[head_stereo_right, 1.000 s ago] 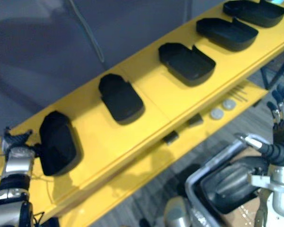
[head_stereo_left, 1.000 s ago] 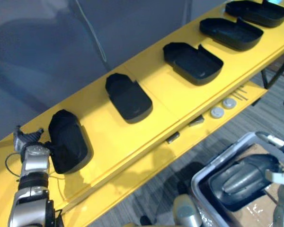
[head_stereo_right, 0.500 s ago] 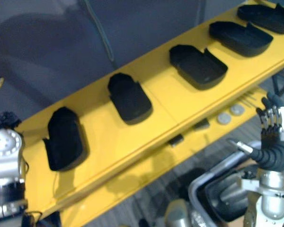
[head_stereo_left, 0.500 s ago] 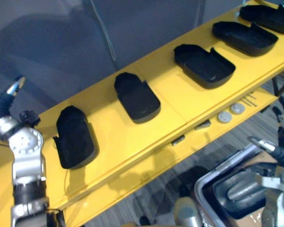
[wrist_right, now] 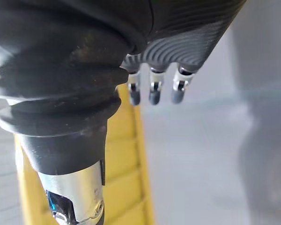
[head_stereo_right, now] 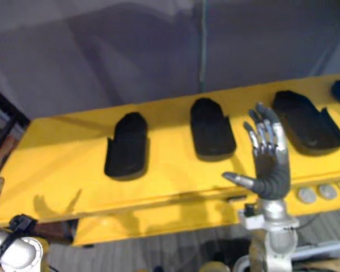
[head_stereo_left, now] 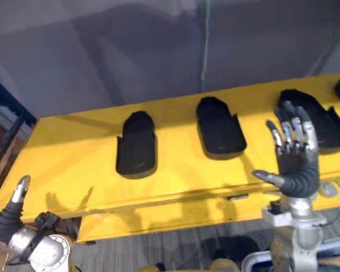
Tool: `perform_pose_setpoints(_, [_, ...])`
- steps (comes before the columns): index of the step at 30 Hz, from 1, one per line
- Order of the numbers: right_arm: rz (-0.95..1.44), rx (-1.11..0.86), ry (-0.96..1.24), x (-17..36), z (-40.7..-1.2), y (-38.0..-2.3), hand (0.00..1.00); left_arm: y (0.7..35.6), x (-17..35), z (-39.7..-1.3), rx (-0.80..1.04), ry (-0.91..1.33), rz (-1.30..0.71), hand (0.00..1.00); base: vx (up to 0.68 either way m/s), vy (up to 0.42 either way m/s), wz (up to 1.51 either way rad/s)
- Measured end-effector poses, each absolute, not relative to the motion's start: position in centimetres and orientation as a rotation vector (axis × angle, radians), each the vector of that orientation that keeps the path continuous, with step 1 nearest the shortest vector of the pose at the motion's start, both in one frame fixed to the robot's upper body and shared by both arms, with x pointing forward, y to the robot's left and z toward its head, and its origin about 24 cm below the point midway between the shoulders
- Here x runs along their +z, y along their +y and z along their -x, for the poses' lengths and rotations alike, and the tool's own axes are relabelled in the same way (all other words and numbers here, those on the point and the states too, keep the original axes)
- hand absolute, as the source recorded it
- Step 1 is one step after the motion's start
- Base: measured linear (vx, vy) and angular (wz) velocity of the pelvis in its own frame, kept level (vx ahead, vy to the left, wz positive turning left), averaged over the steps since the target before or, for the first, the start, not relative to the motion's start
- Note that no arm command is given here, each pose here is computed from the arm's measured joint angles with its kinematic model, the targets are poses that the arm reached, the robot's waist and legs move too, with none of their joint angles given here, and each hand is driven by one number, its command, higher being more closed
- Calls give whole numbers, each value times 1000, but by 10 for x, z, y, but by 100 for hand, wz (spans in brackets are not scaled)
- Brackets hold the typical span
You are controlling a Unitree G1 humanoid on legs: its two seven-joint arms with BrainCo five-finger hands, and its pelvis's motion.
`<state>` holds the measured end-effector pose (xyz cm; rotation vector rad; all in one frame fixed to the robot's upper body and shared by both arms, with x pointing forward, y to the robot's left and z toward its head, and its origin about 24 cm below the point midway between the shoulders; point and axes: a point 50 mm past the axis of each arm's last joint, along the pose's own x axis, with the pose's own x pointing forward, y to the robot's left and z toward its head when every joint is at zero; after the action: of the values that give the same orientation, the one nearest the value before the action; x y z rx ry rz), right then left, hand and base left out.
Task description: Walk over and take plastic housings, then place them on the shelf
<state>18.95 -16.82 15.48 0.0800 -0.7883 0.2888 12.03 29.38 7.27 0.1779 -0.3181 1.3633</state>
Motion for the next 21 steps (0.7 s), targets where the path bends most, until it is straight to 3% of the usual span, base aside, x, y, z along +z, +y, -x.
perform_pose_setpoints(8, [-75,886,-483,129,-218,-111,0,310,-29,-86,1524,204,-232,0,70,5,24])
perform_pose_setpoints(13, [-126,1116,-320,118,-222,-93,0,299,-83,-57,1404,531,-145,0,24,24,9])
perform_pose_setpoints(21, [-186,1405,-89,95,-211,-64,0,288,-118,-30,1233,790,-65,0,-32,12,0])
